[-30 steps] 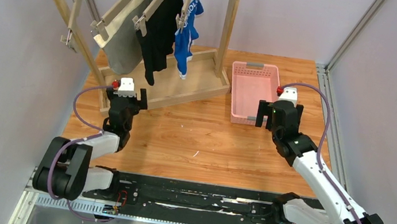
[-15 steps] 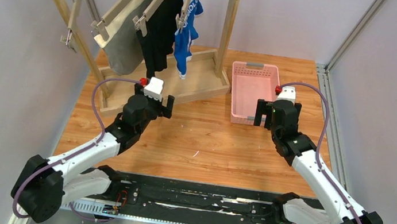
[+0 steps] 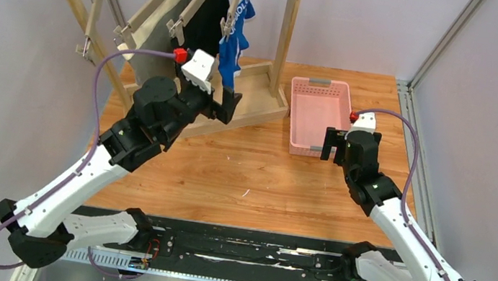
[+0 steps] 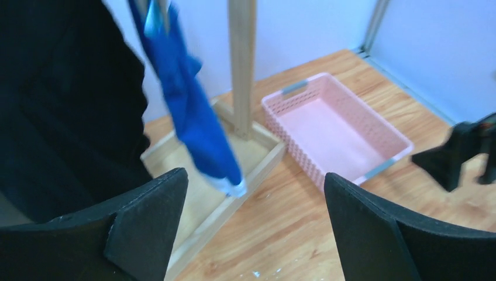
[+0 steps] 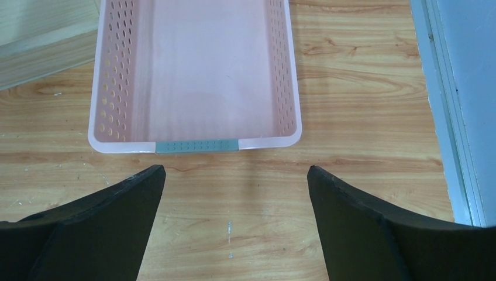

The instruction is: Remove the underwear clipped to the hanger

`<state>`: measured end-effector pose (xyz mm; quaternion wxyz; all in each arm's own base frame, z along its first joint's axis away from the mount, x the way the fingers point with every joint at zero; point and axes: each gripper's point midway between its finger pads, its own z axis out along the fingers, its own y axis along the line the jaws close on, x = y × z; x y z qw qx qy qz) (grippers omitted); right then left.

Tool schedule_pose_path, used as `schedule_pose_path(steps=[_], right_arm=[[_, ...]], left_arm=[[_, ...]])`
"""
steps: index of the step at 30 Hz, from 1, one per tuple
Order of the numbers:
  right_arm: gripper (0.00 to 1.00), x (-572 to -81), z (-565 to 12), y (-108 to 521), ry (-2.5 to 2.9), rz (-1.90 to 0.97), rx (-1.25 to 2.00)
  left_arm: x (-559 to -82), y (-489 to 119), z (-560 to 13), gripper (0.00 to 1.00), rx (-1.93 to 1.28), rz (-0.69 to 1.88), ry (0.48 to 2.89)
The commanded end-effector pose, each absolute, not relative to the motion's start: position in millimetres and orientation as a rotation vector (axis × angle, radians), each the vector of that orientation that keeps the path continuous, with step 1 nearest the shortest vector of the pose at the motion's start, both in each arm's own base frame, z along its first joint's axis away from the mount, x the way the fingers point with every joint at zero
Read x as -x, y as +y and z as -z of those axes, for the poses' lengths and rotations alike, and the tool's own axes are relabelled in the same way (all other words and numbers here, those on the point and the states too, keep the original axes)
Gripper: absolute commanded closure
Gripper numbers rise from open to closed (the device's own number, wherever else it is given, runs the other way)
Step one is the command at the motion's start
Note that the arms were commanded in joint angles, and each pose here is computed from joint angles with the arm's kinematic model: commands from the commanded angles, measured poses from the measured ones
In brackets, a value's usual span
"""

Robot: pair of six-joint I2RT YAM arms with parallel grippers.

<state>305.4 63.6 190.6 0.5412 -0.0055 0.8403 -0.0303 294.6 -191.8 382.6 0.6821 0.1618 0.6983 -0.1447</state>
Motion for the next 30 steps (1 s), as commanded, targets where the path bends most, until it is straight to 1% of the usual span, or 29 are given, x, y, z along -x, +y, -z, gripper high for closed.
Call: schedule_pose_path(steps=[1, 5, 9, 14, 18, 23, 24, 30], right_arm=[[0.07, -306.2, -192.9, 63.6, 1.981, 0.048, -0.009], [0.09, -305.6, -199.2, 66.0, 1.973, 0.027, -0.008], [0.1, -305.5, -205.0, 69.4, 1.956, -0.001, -0.005], [0.12, -306.2, -208.0, 75.3, 1.956, -0.033, 0.011], [0.12, -305.7, -209.0, 77.6, 1.956, -0.047, 0.018], [0.12, -305.9, -203.2, 81.9, 1.973, -0.065, 0.035], [0.12, -306.3, -202.4, 83.4, 1.977, -0.072, 0.038], [0.13, -305.8, -200.8, 91.7, 1.991, -0.118, 0.056]], left_arm=[[-273.6, -206.8, -408.8, 0.02, -0.504, 0.318, 1.646], [-271.4, -200.3, -454.3, 0.02, -0.5, 0.294, 1.671], [-274.9, -167.6, -500.0, 0.02, -0.412, 0.146, 1.672], [-267.8, -120.1, -553.1, 0.02, -0.238, 0.035, 1.529], [-254.7, -89.9, -573.7, 0.02, -0.17, -0.024, 1.433], [-252.3, -51.2, -589.5, 0.02, -0.039, -0.182, 1.423], [-253.8, -47.2, -593.3, 0.0, -0.034, -0.19, 1.425], [-288.0, -39.9, -593.8, 0.01, -0.067, -0.184, 1.505]])
